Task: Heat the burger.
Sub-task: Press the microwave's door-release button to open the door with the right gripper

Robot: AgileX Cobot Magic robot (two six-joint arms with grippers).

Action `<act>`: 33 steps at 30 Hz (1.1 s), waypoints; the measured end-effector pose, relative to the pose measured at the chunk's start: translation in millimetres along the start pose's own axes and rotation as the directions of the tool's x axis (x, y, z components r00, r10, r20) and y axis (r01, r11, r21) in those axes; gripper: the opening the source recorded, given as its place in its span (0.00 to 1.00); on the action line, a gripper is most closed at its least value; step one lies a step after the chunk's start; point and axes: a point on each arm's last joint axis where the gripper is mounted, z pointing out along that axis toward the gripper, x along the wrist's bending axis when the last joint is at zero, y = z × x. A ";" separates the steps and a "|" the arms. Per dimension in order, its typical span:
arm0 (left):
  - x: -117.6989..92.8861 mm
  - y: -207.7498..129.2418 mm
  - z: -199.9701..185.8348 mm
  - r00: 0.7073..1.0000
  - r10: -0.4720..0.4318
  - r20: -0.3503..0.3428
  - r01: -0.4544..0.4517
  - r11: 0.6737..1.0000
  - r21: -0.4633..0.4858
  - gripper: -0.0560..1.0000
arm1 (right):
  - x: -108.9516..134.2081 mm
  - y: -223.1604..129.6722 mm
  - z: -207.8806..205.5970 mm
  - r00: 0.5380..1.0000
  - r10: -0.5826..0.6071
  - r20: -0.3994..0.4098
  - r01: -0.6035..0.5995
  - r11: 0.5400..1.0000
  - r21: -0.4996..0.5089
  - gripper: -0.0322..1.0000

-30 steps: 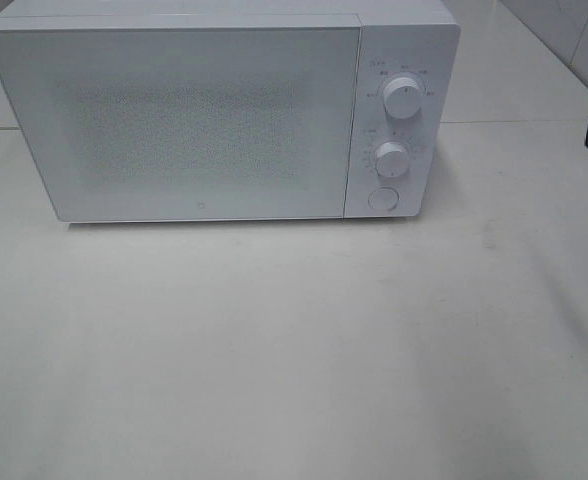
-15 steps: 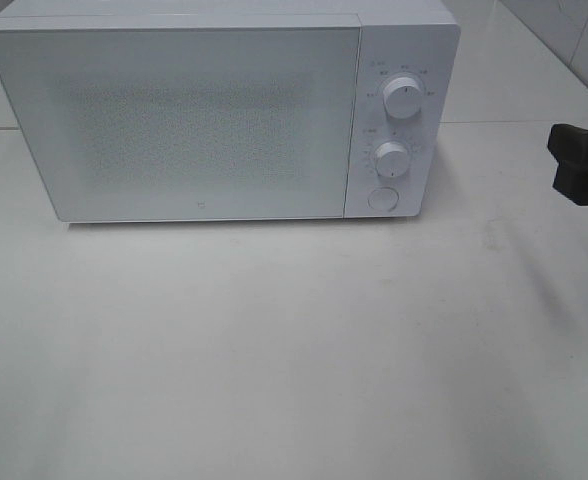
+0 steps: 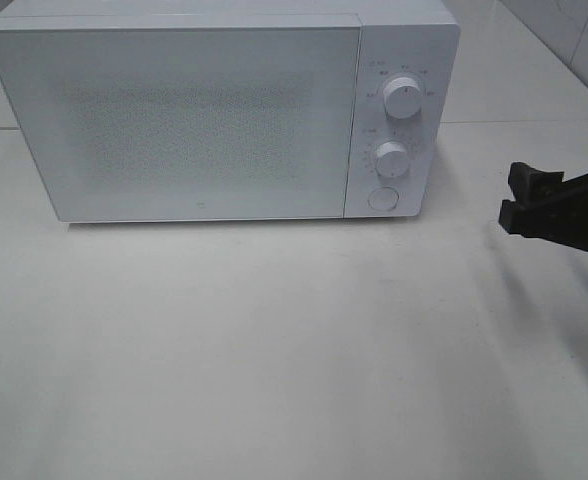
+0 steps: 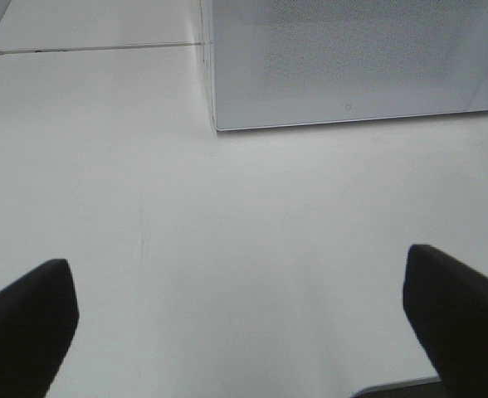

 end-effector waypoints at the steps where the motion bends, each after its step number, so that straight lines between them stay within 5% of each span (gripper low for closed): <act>1: 0.0 0.0 0.0 1.000 0.000 0.000 0.000 1.000 0.000 0.99 | 0.0 0.0 0.0 1.000 0.000 0.000 0.000 1.000 0.000 0.76; 33: 0.1 0.0 0.0 1.000 0.000 -0.001 0.000 1.000 0.000 0.99 | 97.0 -24.5 18.4 1.000 -0.016 -0.018 0.016 0.999 0.039 0.76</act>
